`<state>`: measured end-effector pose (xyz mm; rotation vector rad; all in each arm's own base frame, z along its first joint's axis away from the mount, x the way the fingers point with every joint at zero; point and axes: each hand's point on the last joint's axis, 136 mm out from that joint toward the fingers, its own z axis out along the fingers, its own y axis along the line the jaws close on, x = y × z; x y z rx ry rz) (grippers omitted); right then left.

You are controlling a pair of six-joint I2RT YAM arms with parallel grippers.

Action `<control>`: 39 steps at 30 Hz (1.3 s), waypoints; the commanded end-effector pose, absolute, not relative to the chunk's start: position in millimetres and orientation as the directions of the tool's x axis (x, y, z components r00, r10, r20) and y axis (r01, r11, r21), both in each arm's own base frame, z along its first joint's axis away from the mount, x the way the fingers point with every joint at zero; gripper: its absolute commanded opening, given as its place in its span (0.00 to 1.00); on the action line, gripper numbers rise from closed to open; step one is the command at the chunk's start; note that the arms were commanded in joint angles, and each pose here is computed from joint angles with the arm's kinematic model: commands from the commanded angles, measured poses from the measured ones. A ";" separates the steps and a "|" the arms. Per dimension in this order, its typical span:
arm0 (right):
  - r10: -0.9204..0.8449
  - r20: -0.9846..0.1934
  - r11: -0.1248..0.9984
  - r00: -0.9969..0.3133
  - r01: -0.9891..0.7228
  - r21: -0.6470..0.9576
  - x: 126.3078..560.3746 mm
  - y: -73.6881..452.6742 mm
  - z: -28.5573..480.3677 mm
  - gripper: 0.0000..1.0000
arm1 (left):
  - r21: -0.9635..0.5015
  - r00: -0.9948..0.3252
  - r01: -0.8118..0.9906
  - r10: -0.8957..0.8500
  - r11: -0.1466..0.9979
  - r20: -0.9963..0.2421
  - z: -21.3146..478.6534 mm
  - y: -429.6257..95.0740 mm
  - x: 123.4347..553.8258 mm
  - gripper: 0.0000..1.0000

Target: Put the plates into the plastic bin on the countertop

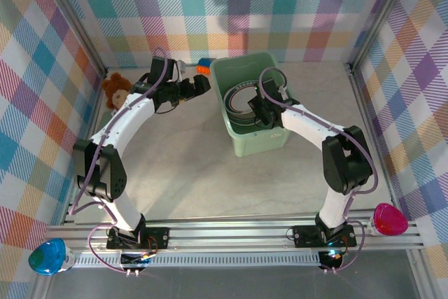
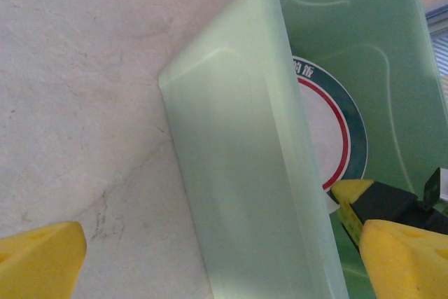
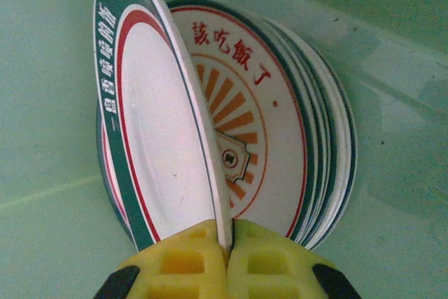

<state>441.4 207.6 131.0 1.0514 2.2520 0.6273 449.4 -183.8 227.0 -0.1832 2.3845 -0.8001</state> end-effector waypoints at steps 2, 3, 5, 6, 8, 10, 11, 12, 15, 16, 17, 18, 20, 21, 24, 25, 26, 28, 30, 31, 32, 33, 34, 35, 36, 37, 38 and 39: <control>0.812 -0.307 0.562 -0.497 0.523 0.641 453.2 213.7 136.1 0.21 | -0.590 -0.796 0.090 -0.299 0.802 -0.527 238.9 -179.2 441.7 1.00; 0.806 -0.306 0.569 -0.506 0.522 0.636 453.3 215.7 136.1 0.30 | -0.592 -0.797 0.090 -0.298 0.801 -0.525 238.8 -179.5 440.8 1.00; 0.795 -0.304 0.579 -0.525 0.508 0.638 455.0 220.0 138.4 0.45 | -0.592 -0.795 0.091 -0.299 0.801 -0.527 239.6 -178.9 438.9 1.00; 0.789 -0.306 0.585 -0.532 0.500 0.638 455.3 221.4 140.5 0.52 | -0.592 -0.793 0.092 -0.301 0.801 -0.529 240.5 -178.4 437.9 1.00; 0.778 -0.315 0.598 -0.544 0.487 0.636 456.2 222.9 145.4 0.64 | -0.593 -0.789 0.094 -0.304 0.799 -0.534 242.1 -177.6 436.1 1.00; 0.753 -0.333 0.623 -0.567 0.452 0.638 458.2 226.9 153.6 0.79 | -0.596 -0.787 0.094 -0.308 0.797 -0.535 243.1 -177.1 433.8 1.00; 0.738 -0.342 0.637 -0.581 0.434 0.637 459.5 229.4 156.7 0.87 | -0.598 -0.785 0.095 -0.309 0.796 -0.537 244.1 -176.9 432.7 1.00; 0.726 -0.344 0.648 -0.595 0.425 0.632 460.0 231.7 160.0 0.99 | -0.600 -0.783 0.095 -0.312 0.794 -0.537 244.6 -176.6 431.5 1.00; 0.679 -0.344 0.688 -0.649 0.397 0.608 459.1 239.1 166.3 0.99 | -0.605 -0.780 0.096 -0.318 0.790 -0.539 246.6 -175.9 427.7 1.00; 0.666 -0.335 0.700 -0.667 0.402 0.591 457.0 240.3 166.2 0.99 | -0.607 -0.780 0.096 -0.320 0.789 -0.538 247.3 -175.6 425.9 1.00; 0.646 -0.332 0.718 -0.687 0.398 0.571 454.4 240.9 166.8 0.99 | -0.608 -0.779 0.097 -0.320 0.788 -0.539 248.0 -175.1 424.1 1.00; 0.634 -0.324 0.731 -0.702 0.408 0.547 450.9 239.7 165.6 0.99 | -0.608 -0.779 0.097 -0.320 0.788 -0.540 248.3 -174.8 422.8 1.00; 0.605 -0.307 0.762 -0.735 0.423 0.490 442.2 236.7 161.9 0.99 | -0.609 -0.779 0.100 -0.319 0.787 -0.540 249.6 -174.2 418.9 1.00; 0.597 -0.305 0.771 -0.742 0.424 0.475 439.0 235.0 161.2 0.99 | -0.610 -0.777 0.102 -0.320 0.786 -0.542 251.0 -173.8 417.6 1.00; 0.590 -0.307 0.780 -0.747 0.428 0.457 430.9 228.9 161.8 0.99 | -0.610 -0.770 0.107 -0.322 0.785 -0.550 253.4 -172.3 413.3 1.00; 0.585 -0.310 0.785 -0.750 0.427 0.449 429.2 227.6 162.2 0.99 | -0.611 -0.769 0.108 -0.324 0.784 -0.551 254.6 -172.0 412.1 1.00; 0.578 -0.312 0.790 -0.754 0.423 0.444 428.2 227.0 163.2 0.99 | -0.612 -0.767 0.110 -0.325 0.783 -0.553 255.7 -172.1 411.0 1.00; 0.565 -0.324 0.797 -0.759 0.400 0.452 429.0 228.3 169.8 0.99 | -0.614 -0.761 0.114 -0.328 0.781 -0.560 257.8 -171.0 408.6 1.00; 0.547 -0.369 0.797 -0.751 0.334 0.503 433.6 234.2 188.7 0.99 | -0.608 -0.754 0.119 -0.327 0.785 -0.570 260.5 -169.3 406.3 1.00; 0.531 -0.418 0.800 -0.736 0.274 0.534 437.0 238.2 204.8 0.99 | -0.598 -0.748 0.123 -0.322 0.792 -0.581 262.1 -167.4 405.6 1.00; 0.511 -0.474 0.807 -0.717 0.210 0.552 439.2 240.5 223.9 0.99 | -0.580 -0.740 0.128 -0.312 0.804 -0.596 263.2 -164.5 404.6 1.00; 0.487 -0.525 0.816 -0.698 0.149 0.559 440.6 242.1 243.2 0.99 | -0.561 -0.731 0.130 -0.303 0.818 -0.611 264.4 -161.1 403.7 1.00; 0.457 -0.585 0.829 -0.669 0.083 0.553 440.3 241.6 267.3 0.99 | -0.531 -0.719 0.130 -0.289 0.837 -0.632 265.3 -155.9 402.7 1.00; 0.427 -0.646 0.846 -0.633 0.028 0.532 438.1 237.5 291.6 0.99 | -0.496 -0.701 0.133 -0.273 0.858 -0.659 268.3 -149.6 400.8 1.00; 0.397 -0.700 0.862 -0.594 -0.020 0.507 434.4 232.3 313.3 0.99 | -0.461 -0.681 0.136 -0.255 0.877 -0.686 271.7 -143.4 398.9 1.00; 0.363 -0.758 0.885 -0.542 -0.054 0.463 428.7 221.2 334.1 0.99 | -0.414 -0.654 0.135 -0.233 0.900 -0.720 275.1 -134.9 396.3 1.00; 0.330 -0.806 0.907 -0.492 -0.069 0.414 422.7 209.2 349.4 0.99 | -0.370 -0.625 0.118 -0.220 0.922 -0.749 277.0 -124.6 394.3 1.00; 0.278 -0.856 0.936 -0.435 -0.077 0.343 414.8 193.2 362.2 0.99 | -0.315 -0.590 0.088 -0.206 0.945 -0.781 278.1 -111.4 391.4 1.00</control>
